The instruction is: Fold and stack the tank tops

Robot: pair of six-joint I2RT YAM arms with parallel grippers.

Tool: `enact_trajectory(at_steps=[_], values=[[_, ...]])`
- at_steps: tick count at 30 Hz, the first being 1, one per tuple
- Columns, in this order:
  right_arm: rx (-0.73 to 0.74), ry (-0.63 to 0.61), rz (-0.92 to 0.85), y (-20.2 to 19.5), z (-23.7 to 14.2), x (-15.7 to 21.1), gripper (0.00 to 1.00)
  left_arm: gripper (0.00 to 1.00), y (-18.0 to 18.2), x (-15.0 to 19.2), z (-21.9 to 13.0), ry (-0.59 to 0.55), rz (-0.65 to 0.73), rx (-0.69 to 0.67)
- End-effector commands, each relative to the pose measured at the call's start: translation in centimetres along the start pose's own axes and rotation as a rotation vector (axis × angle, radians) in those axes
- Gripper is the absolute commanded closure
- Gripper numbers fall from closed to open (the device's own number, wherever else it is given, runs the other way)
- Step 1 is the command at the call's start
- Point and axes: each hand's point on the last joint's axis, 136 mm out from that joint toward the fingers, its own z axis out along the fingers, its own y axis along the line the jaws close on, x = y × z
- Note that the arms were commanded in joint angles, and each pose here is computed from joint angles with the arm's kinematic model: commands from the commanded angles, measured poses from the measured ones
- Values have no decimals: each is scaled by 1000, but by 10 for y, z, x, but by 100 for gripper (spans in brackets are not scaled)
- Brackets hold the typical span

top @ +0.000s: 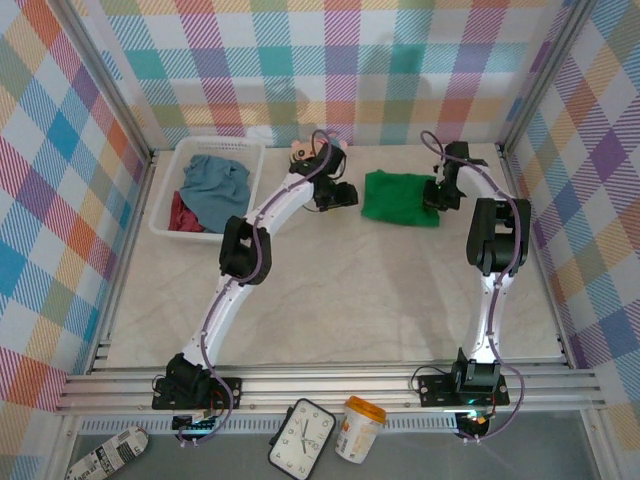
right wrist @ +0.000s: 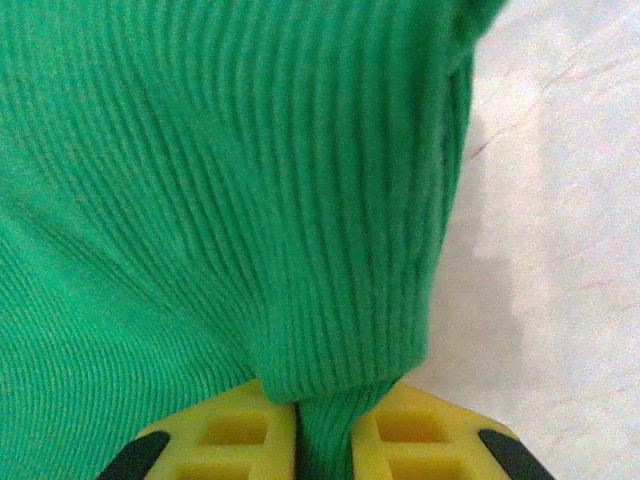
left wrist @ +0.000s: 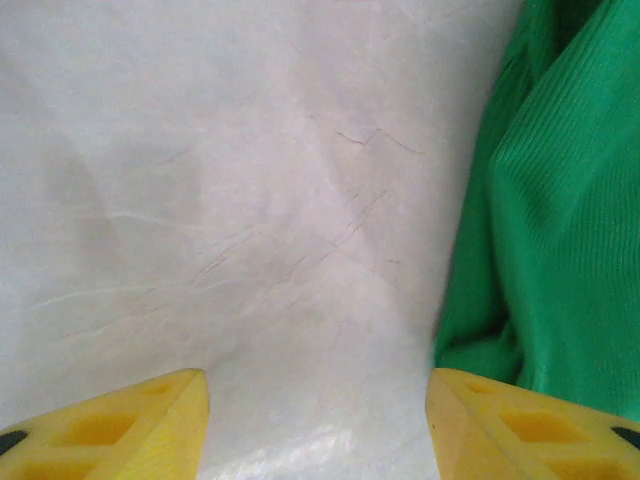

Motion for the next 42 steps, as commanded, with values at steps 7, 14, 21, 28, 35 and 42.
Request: enact_trajectory(at_steps=[7,14,21,28,35,42], values=[[95,-52,-46,-47,0,-51,80,36,36,-30,-186,-143,219,-243],[119,-146,-46,-59,-7,-87,78,36,145,-39,-250,-189,130,-479],[69,-278,-94,-38,-63,-100,51,36,244,-53,-259,-209,35,-614],[-220,-424,-119,21,-122,-62,31,36,316,-64,-220,-184,-65,-587],[-456,-421,-152,95,-157,9,25,36,354,-87,-192,-198,-86,-598],[-632,-302,-304,199,-169,93,23,40,366,-97,-153,-167,-100,-547]])
